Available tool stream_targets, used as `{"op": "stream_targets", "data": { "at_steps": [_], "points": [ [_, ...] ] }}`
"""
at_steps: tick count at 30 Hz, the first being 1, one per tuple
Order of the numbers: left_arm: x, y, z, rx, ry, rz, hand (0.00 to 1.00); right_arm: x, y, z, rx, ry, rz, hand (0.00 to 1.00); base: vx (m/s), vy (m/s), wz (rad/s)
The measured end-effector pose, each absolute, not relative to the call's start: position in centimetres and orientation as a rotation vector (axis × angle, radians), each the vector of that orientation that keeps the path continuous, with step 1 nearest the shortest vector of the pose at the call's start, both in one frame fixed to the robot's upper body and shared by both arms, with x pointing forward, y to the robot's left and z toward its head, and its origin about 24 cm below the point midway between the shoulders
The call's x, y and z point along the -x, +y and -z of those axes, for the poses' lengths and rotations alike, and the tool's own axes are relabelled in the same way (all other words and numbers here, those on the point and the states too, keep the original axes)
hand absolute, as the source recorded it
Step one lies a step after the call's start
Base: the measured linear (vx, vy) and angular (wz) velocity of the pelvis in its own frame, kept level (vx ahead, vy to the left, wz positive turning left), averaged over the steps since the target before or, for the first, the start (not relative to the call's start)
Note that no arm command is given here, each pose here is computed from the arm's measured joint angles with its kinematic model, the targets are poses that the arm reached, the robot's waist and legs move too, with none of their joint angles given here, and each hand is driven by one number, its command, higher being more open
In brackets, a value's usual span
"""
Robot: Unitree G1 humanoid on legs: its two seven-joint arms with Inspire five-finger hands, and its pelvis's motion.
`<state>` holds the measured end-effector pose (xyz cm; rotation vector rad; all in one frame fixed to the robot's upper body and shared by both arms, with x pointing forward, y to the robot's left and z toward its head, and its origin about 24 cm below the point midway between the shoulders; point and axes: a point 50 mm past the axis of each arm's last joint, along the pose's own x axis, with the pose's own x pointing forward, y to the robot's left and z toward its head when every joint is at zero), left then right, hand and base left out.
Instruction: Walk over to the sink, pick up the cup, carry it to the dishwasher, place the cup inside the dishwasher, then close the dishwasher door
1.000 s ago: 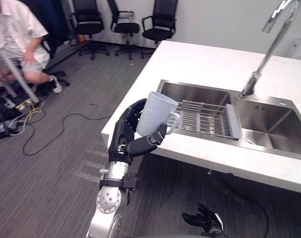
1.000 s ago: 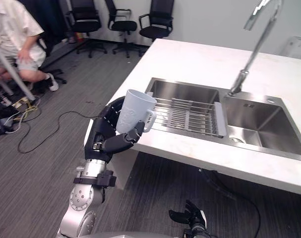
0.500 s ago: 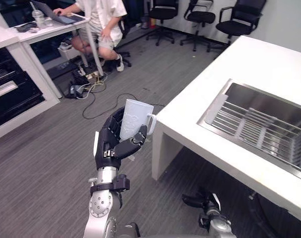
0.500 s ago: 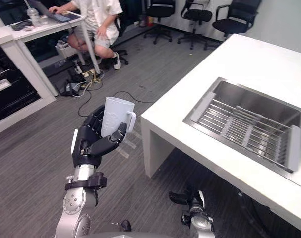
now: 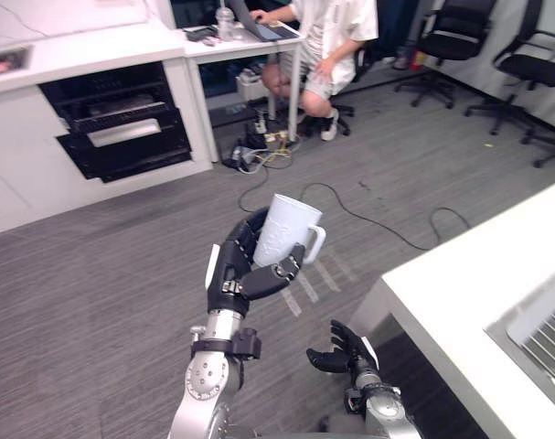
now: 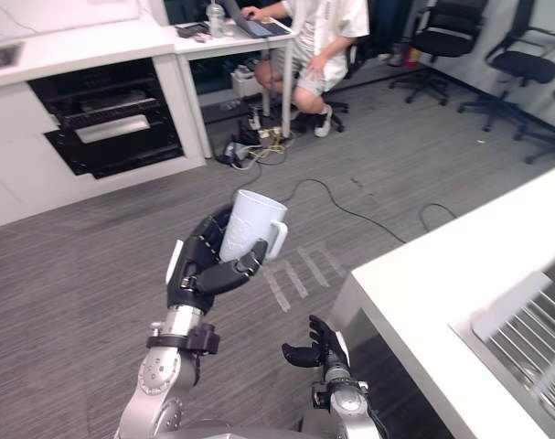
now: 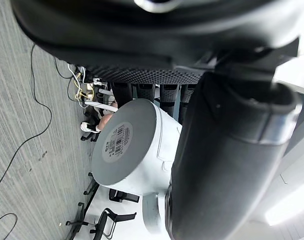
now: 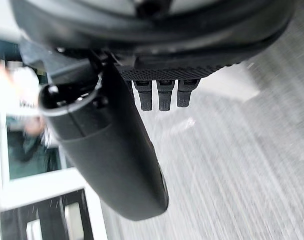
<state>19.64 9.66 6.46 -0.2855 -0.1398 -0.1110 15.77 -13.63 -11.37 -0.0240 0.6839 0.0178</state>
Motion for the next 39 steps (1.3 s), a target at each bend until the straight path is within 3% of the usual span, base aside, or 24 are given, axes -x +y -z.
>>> {"op": "stream_targets", "data": {
  "at_steps": [13, 23, 31, 38, 39],
  "points": [
    [-20.3, 9.4, -6.9, 0.289, -0.168, 0.141, 0.3, -15.8, -12.9, 10.9, 0.006, 0.654, -0.011, 0.9, 0.09, 0.029, 0.41],
    [-19.9, 8.9, -5.7, 0.264, -0.112, 0.177, 0.3, -15.5, -14.3, 11.8, 0.063, 0.707, 0.005, 0.9, 0.01, 0.089, 0.06],
    [-20.1, 8.7, -5.8, 0.274, -0.118, 0.17, 0.3, -15.8, -14.9, 11.3, 0.096, 0.671, 0.013, 0.9, 0.07, -0.069, 0.82],
    [-19.8, 8.9, -5.6, 0.268, -0.111, 0.173, 0.3, -16.8, -14.7, 10.3, 0.104, 0.605, 0.004, 0.9, 0.07, -0.069, 0.05],
    [-18.8, 10.6, -4.2, 0.242, -0.05, 0.102, 0.3, -14.7, -15.8, 11.8, 0.118, 0.701, 0.036, 0.9, 0.0, 0.0, 0.0]
  ]
}}
